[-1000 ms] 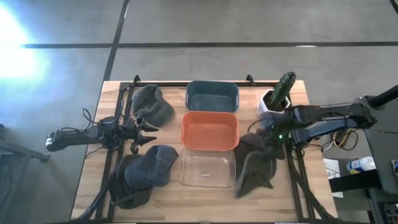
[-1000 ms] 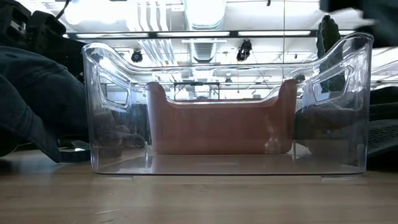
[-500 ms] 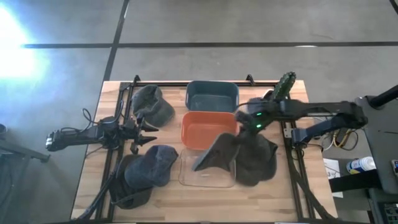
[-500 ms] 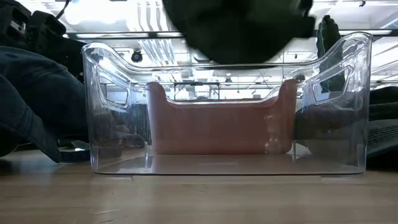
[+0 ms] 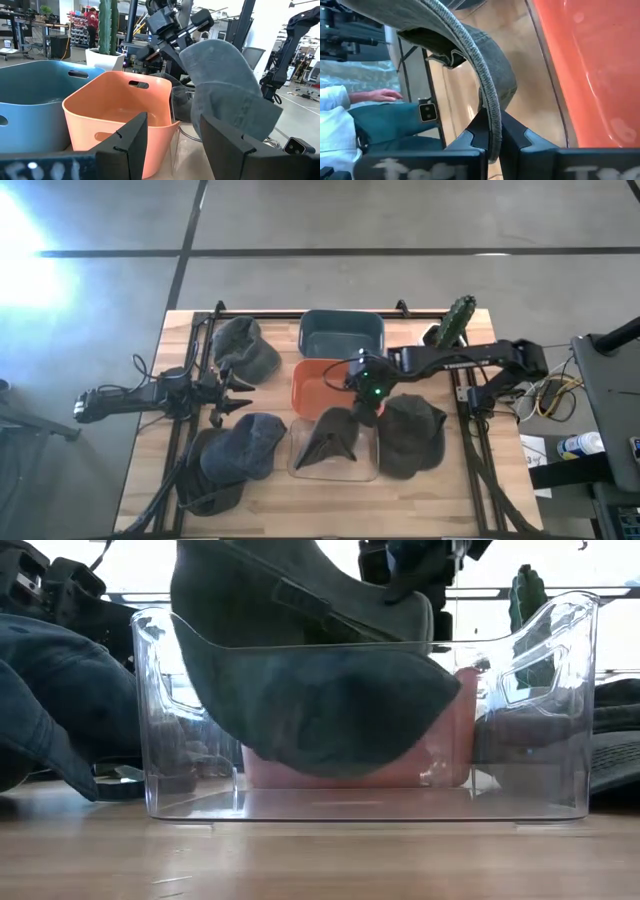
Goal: Pick & Place hat
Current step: Put the bottom gray cap into the transparent bin
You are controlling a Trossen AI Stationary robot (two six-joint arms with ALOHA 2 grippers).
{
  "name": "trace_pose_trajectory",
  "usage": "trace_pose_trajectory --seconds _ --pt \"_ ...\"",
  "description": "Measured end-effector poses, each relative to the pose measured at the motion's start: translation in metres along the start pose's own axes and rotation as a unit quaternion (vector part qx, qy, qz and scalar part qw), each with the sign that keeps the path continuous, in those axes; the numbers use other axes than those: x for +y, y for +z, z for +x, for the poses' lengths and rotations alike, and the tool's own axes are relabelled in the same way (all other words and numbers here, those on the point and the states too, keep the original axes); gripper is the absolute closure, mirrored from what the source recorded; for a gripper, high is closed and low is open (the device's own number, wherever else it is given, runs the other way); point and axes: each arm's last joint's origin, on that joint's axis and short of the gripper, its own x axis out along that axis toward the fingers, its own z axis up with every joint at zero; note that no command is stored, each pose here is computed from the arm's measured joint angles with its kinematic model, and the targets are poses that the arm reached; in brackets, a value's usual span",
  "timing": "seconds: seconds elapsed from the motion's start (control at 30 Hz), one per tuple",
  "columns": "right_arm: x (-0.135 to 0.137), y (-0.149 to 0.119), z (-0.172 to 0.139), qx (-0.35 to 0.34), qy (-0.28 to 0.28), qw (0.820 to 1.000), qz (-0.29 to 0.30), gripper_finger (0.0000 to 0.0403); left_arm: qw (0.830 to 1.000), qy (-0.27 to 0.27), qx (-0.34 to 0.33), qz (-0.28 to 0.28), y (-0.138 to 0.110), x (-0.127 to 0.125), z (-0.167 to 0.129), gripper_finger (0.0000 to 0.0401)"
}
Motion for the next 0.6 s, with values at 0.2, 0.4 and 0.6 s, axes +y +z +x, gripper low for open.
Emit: trace_pose_trajectory --seconds 0.2,0.4,0.6 --pt "-0.005 0.001 0.009 0.021 -0.03 0.999 0.026 0.039 1.0 0.0 0.0 0.0 0.0 0.0 0.0 0.0227" --pt "-0.007 0.0 0.023 0.014 -0.074 0.996 0.05 0.039 1.0 0.0 0.0 0.0 0.0 0.0 0.0 0.0227" --pt "-0.005 -0.011 0.035 -0.006 -0.154 0.987 0.053 0.039 1.0 0.0 0.0 0.0 0.0 0.0 0.0 0.0227"
